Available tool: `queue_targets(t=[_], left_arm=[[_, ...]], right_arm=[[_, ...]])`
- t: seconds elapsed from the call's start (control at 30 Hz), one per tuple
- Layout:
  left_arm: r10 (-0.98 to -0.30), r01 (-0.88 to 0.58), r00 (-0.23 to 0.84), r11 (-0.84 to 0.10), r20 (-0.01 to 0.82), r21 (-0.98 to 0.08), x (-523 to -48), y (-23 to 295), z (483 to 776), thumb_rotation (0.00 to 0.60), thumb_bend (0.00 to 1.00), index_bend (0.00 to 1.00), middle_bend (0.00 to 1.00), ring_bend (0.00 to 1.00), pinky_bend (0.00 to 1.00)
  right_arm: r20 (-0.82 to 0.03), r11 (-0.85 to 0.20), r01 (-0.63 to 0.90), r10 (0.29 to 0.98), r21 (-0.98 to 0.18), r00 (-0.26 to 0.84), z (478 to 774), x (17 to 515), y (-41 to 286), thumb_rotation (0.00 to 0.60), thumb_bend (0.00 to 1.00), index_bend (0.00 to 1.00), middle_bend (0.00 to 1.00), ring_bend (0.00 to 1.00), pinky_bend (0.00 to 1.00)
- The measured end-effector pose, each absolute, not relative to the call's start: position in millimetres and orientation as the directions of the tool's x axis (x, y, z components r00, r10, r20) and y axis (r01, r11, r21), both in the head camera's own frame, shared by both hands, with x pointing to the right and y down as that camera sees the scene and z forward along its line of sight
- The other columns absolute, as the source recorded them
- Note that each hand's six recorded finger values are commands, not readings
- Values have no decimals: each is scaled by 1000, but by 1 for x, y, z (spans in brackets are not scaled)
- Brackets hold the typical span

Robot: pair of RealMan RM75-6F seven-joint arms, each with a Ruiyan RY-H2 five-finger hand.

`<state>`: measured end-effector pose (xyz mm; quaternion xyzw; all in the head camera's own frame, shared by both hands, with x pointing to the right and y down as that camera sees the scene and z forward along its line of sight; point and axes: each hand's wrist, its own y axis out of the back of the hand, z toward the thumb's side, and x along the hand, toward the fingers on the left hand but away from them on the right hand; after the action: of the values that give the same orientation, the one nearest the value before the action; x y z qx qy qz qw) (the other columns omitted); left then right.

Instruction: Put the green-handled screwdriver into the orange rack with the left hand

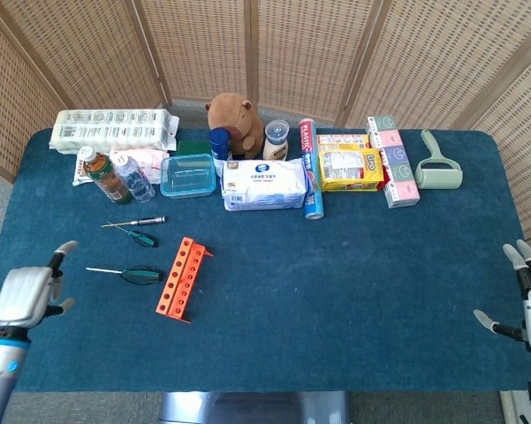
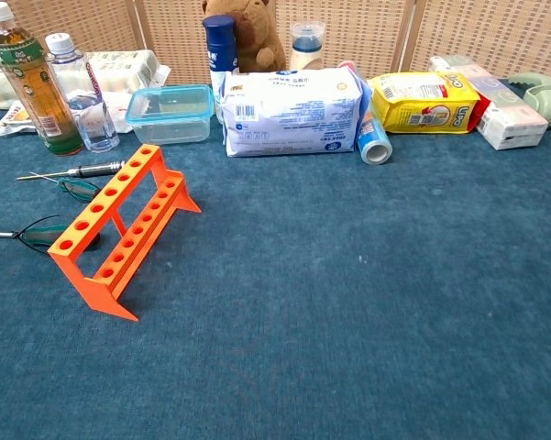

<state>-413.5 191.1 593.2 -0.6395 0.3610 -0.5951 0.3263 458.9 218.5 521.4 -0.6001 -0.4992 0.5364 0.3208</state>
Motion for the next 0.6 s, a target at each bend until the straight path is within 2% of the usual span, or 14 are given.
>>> queue_targets(t=[0.37,0.6], left_arm=[[-774,14,35,-632,632,-775,-360,182,651,600,201,347,953,892,902],[-752,27,42,-657,657,-753,-341,182,675,600,209,353,954,893,903]], right_arm=[[-325,-290,291,942,-912,-80,517,465,216,600,90,26,0,0,0],[-332,-295,304,940,-906,-75,516,466,216,600,91,26,0,0,0]])
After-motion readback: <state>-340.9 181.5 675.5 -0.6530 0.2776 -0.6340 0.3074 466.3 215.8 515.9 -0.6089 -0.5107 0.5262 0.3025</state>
